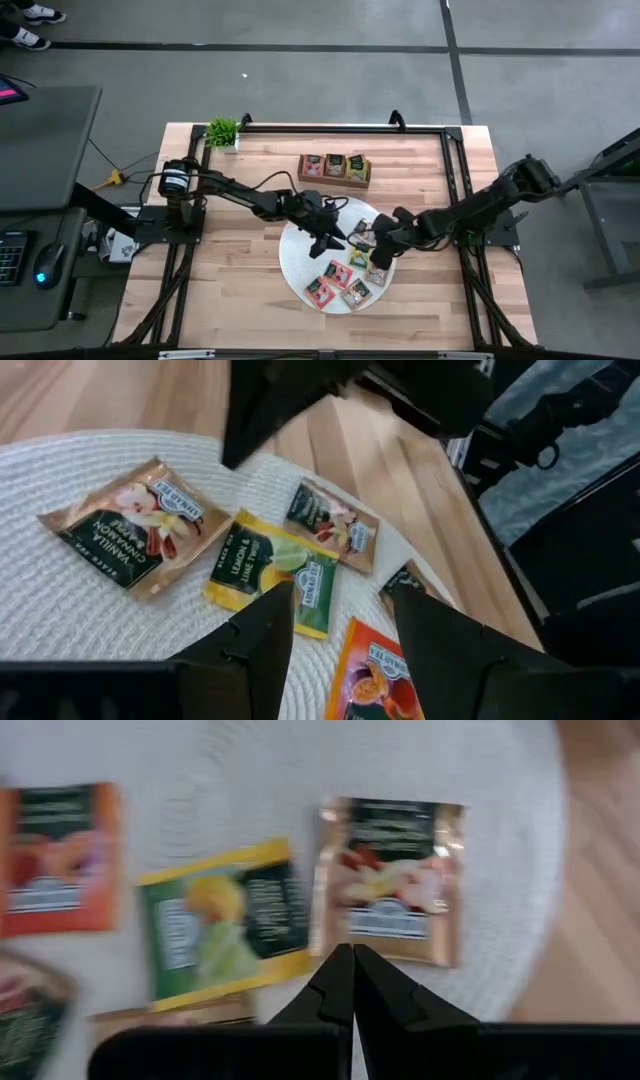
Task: Pick & Place Tea
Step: Put the brown tea bag into the middle section of the wooden organizer
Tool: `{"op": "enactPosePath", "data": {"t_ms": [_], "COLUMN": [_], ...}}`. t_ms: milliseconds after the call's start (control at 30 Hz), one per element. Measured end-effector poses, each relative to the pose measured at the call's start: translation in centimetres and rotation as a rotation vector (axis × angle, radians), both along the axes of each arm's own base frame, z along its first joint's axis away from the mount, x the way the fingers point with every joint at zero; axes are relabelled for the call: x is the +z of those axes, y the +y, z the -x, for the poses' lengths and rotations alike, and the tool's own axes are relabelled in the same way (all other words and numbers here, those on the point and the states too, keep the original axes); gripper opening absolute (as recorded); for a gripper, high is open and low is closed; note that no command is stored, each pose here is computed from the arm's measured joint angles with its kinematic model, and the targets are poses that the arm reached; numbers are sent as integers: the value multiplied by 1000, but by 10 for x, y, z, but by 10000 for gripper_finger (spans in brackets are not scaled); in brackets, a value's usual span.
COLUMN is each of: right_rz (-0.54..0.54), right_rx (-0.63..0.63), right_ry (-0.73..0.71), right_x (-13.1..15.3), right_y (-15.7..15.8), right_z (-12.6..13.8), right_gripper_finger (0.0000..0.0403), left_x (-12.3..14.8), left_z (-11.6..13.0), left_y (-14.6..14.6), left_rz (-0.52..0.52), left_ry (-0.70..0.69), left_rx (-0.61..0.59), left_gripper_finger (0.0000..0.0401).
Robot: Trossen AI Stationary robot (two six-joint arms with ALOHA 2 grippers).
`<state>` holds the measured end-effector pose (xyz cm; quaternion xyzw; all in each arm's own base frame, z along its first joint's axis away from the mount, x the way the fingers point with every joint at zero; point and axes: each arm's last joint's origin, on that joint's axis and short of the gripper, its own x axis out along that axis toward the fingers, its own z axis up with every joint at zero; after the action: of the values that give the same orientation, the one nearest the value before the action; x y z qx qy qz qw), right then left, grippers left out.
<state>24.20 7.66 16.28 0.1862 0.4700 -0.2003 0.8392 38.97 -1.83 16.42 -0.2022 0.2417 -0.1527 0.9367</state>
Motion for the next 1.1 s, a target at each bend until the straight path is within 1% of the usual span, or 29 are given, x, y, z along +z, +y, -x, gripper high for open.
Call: {"op": "enactPosePath", "data": {"t_ms": [133, 267, 333, 467, 533, 633, 733, 900, 967, 1033, 1100], "right_rz": [19, -19, -47, -109, -146, -182, -196, -212, -221, -233, -242], "right_rx": [-7, -10, -24, -66, -80, -86, -60, -33, -19, 1, 12], "right_ry": [22, 49, 55, 58, 65, 71, 79, 86, 87, 88, 89], "right_x": [-4, -6, -6, -6, -6, -6, -6, -6, -6, -6, -6], "right_y": [-10, -19, -24, -33, -37, -42, -48, -55, -58, -61, -64], "right_z": [-4, -7, -8, -10, -10, -11, -12, -12, -13, -13, -13], "right_gripper_finger": [0, 0, 0, 0, 0, 0, 0, 0, 0, 0, 0], "left_x": [8, 9, 8, 2, 1, 2, 2, 0, -7, -15, -16], "left_z": [-6, -7, -7, -4, -3, -1, 0, 0, -5, -6, -16], "left_y": [0, 6, 12, 30, 38, 49, 58, 62, 62, 62, 63], "left_rz": [-5, -32, -2, 67, 95, 136, 172, 204, 226, 261, 290], "left_ry": [-31, -29, -6, 88, 109, 118, 124, 137, 155, 203, 189], "left_rx": [0, 43, 75, 147, 162, 155, 154, 160, 169, 159, 143], "left_gripper_finger": [172, 172, 172, 172, 172, 172, 172, 172, 172, 172, 172]}}
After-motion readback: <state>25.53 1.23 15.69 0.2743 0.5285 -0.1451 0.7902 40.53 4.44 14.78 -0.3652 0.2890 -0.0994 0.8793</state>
